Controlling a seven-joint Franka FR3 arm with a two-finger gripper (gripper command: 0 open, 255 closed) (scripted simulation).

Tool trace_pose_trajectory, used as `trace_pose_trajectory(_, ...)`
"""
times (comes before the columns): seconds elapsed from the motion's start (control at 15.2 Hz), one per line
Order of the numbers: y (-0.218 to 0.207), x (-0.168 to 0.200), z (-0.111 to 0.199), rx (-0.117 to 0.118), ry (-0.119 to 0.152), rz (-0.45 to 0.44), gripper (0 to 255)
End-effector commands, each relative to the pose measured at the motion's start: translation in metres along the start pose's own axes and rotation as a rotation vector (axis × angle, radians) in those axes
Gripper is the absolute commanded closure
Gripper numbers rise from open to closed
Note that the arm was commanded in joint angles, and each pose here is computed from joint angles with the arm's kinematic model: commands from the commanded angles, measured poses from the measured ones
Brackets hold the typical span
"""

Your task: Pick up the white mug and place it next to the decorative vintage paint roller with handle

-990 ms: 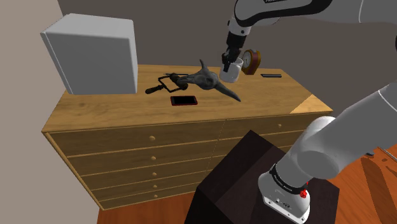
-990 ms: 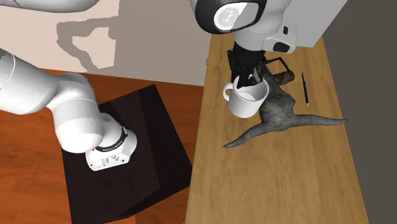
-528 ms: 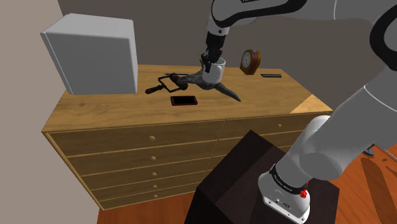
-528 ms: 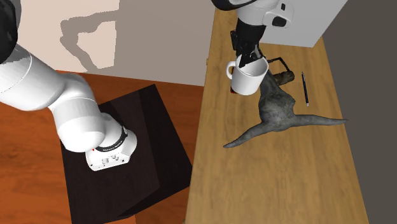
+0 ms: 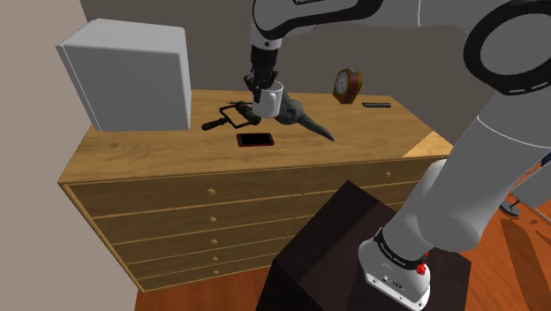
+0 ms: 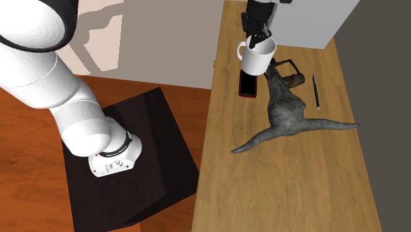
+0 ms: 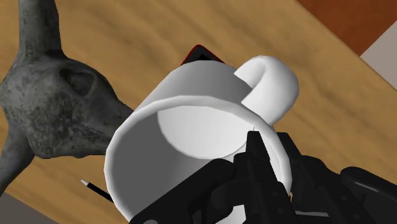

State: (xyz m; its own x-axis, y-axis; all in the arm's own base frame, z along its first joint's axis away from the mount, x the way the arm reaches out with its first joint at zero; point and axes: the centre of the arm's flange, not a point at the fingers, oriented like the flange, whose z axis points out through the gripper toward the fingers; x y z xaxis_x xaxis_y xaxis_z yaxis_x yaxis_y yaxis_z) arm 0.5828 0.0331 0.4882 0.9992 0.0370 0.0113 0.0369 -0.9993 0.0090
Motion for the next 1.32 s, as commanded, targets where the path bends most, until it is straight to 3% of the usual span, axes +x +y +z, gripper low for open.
trace_pose_trajectory(0.0, -0.021, 0.015, -0.003, 0.000, 0.001, 0.001, 255)
trace_pose_trajectory(1.06, -0.186, 0.145, 0.013, 0.000, 0.001, 0.001, 255)
trace_pose_trajectory(1.25, -0.190, 0.147, 0.024, 0.000, 0.001, 0.001, 255)
